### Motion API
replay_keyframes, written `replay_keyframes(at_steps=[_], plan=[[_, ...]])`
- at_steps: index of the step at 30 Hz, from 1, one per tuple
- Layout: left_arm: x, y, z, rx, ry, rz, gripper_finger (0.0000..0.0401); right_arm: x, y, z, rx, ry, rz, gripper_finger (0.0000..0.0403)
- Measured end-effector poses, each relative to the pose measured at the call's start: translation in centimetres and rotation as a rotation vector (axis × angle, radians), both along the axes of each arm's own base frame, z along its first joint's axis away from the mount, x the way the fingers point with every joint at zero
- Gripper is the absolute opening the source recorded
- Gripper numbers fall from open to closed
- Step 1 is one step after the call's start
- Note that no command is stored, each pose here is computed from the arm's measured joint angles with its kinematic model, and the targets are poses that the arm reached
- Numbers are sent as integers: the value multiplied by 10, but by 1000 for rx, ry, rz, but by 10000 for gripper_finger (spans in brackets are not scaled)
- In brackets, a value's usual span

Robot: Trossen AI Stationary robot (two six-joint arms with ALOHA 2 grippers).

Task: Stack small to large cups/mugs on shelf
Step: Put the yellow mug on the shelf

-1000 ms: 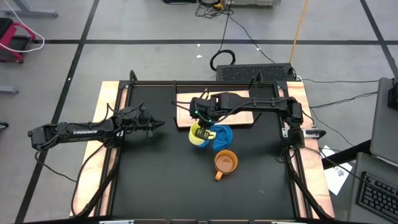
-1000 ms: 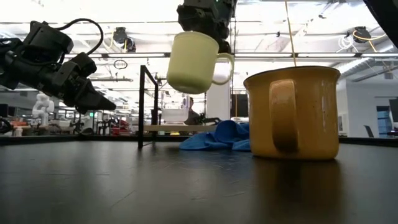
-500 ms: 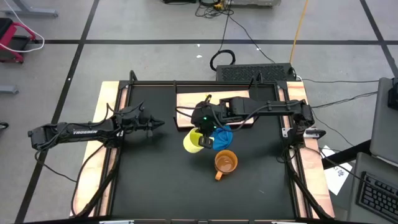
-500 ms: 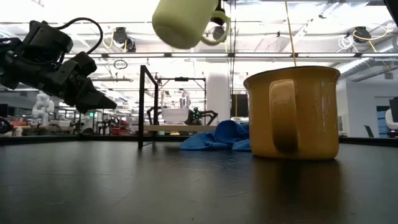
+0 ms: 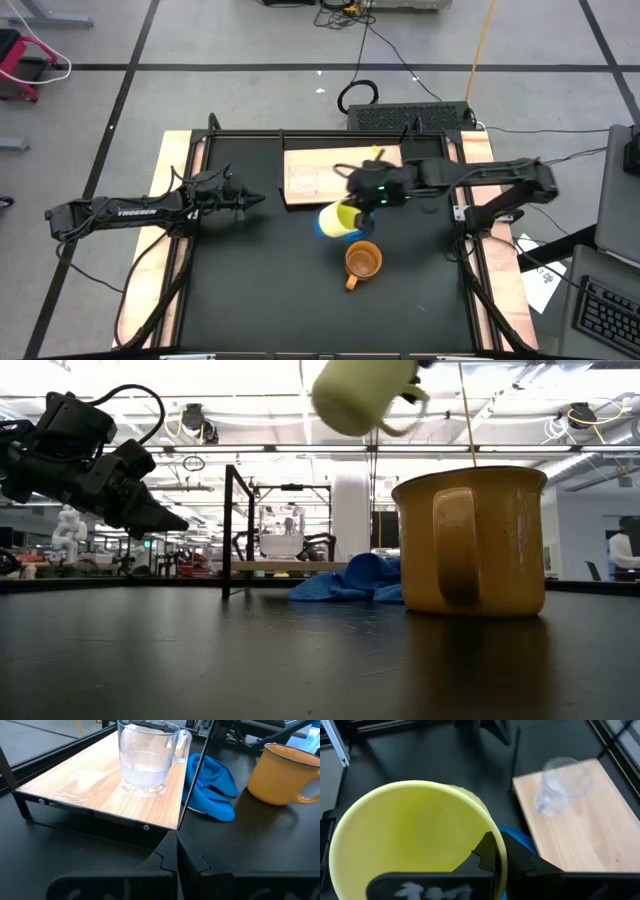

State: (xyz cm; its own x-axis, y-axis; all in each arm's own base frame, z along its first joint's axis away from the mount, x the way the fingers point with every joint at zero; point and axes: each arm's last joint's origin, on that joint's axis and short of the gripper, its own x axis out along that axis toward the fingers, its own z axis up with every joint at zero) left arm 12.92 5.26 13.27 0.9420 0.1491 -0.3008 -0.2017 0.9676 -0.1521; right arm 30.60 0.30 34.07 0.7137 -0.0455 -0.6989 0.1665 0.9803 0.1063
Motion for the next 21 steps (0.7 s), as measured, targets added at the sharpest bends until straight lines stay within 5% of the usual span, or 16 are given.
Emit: replay_keyframes(at_steps=[11, 21], plan=[[0, 0, 0, 11, 1, -3, 1, -67, -7, -19, 2, -131, -53, 0], [1, 0, 3, 28, -28, -4, 1, -78, -15, -51, 15, -194, -98, 0]])
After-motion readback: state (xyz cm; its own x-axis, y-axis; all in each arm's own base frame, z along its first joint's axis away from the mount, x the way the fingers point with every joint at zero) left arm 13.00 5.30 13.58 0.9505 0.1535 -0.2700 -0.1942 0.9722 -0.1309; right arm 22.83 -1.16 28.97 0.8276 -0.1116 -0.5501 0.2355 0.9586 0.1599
